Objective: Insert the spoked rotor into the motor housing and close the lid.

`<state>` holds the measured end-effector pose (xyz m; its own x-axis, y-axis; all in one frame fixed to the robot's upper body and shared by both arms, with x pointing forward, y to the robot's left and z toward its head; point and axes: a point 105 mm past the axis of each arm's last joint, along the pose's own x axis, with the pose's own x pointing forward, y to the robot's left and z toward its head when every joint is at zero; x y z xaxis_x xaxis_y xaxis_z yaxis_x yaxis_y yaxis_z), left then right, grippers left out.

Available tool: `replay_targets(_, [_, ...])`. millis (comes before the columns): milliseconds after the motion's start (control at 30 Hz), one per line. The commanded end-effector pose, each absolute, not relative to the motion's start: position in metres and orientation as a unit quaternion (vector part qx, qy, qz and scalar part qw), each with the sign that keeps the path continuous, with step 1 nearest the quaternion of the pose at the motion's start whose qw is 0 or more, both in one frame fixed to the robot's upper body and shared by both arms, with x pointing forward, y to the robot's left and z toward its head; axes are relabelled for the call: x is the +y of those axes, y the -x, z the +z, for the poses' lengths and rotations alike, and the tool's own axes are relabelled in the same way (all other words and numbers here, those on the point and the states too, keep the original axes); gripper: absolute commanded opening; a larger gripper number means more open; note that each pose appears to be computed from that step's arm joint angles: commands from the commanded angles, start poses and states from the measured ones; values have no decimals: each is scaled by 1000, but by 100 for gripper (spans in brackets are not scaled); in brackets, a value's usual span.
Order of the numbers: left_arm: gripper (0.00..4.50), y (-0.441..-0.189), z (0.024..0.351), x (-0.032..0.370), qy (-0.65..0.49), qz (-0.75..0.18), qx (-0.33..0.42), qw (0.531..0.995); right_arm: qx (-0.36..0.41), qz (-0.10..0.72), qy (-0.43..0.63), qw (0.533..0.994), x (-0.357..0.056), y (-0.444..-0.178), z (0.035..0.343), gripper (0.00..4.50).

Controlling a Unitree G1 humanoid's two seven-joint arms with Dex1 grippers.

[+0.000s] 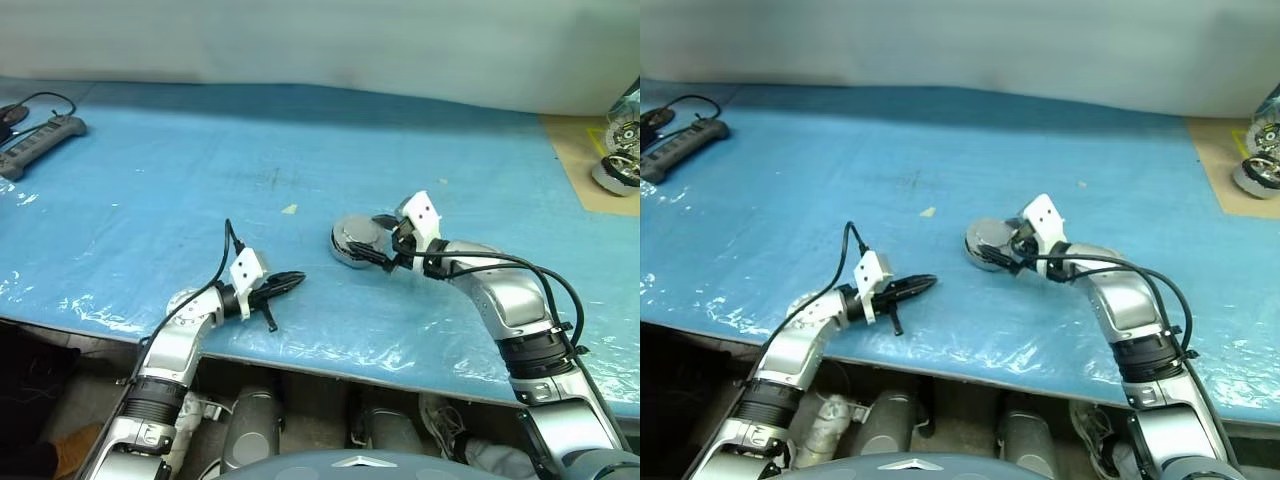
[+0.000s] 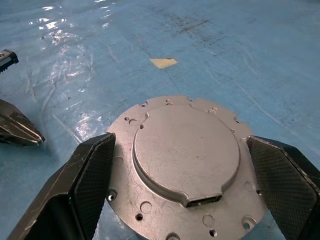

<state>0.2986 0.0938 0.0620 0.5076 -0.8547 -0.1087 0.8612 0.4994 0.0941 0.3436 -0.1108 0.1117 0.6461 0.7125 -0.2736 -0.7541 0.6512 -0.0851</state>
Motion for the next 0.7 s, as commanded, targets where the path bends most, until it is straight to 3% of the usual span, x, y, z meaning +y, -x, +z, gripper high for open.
replay_targets(33, [0, -296, 67, 92, -67, -497, 4, 865, 93, 408, 120, 900, -106, -348, 115, 445])
replay_targets(100, [0, -296, 67, 91, -69, -499, 1, 864, 99, 405, 128, 900, -107, -350, 109, 445])
replay_targets(267, [0, -295, 72, 88, -68, -505, -2, 861, 101, 406, 128, 899, -109, -348, 107, 295])
replay_targets(533, [0, -289, 82, 73, -66, -516, -1, 854, 100, 399, 62, 909, -97, -353, 120, 294])
replay_targets(700, [0, -291, 86, 66, -65, -515, 3, 855, 115, 394, 117, 904, -95, -356, 105, 294])
